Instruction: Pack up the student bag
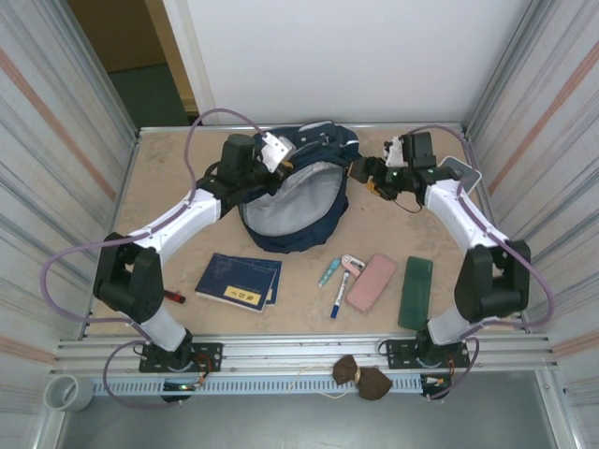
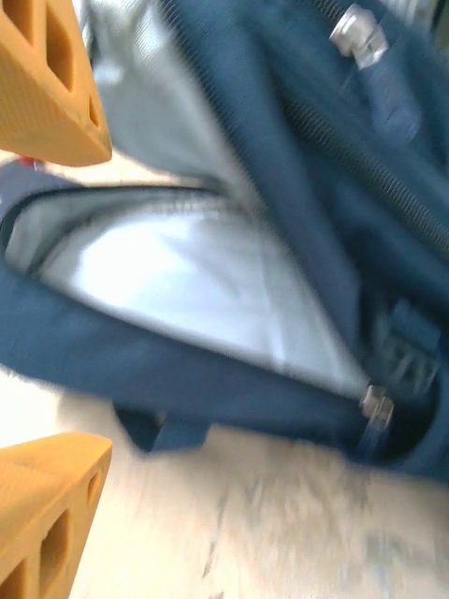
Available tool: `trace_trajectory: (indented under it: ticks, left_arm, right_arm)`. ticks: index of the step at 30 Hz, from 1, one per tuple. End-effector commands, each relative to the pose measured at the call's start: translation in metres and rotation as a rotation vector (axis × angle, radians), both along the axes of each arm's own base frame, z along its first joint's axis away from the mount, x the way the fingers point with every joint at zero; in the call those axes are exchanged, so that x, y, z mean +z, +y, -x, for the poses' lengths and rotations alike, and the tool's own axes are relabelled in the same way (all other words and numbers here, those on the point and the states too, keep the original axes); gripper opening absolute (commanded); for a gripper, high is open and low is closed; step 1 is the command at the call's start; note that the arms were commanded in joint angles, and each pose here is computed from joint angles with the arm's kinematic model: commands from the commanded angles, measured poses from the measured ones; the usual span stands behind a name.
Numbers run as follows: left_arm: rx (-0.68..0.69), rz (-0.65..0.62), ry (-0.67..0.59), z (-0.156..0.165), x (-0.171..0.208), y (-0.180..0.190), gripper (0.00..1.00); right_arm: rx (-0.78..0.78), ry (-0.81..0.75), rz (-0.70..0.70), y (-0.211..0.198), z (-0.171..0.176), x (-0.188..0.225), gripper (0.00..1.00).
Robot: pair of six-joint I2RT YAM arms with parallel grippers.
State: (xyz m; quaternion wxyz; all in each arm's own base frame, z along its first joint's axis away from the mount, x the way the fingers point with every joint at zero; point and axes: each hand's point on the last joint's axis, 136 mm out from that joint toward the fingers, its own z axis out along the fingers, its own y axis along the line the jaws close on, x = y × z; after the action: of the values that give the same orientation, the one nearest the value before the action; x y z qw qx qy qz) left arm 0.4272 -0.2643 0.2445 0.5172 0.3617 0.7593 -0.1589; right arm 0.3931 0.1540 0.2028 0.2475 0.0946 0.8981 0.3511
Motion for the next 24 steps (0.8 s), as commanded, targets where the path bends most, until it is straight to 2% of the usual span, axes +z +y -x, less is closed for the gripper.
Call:
trace_trajectory:
  ticks: [1,4,7,12,17,18,20,22,24]
  left_arm:
    - [0.144,0.13,-0.094,-0.016,0.057,0.022,0.0]
    - [0.159,0.173,-0.034,-0.02,0.045,0.022,0.0]
    - [0.134,0.202,0.024,-0.02,0.028,0.014,0.0]
    - [0.127,0.208,0.135,-0.027,-0.004,0.004,0.0]
    - [0.084,0.237,0.229,-0.023,-0.017,-0.007,0.01]
    - [0.082,0.242,0.247,-0.021,-0.019,-0.008,0.11]
    - [0.103,0.246,0.297,-0.012,-0.025,-0.004,0.37]
    - [0.17,0.247,0.335,-0.001,-0.03,0.01,0.52]
    - [0.289,0.239,0.363,0.014,-0.042,0.035,0.6]
  right_arm:
    - [-0.047,0.036,0.248,-0.04,0.029,-0.026,0.8]
    - [-0.044,0.092,0.317,-0.047,0.048,-0.049,0.85]
    - [-0.004,0.122,0.341,-0.036,0.06,-0.065,0.87]
    - [0.108,0.06,0.35,-0.001,0.069,-0.069,0.88]
    - [0.187,0.025,0.369,0.021,0.077,-0.068,0.88]
    - [0.202,0.018,0.363,0.026,0.079,-0.068,0.88]
    - [0.242,0.005,0.354,0.04,0.087,-0.07,0.88]
    - [0.28,-0.008,0.334,0.055,0.096,-0.069,0.88]
    - [0.334,-0.036,0.283,0.078,0.107,-0.066,0.88]
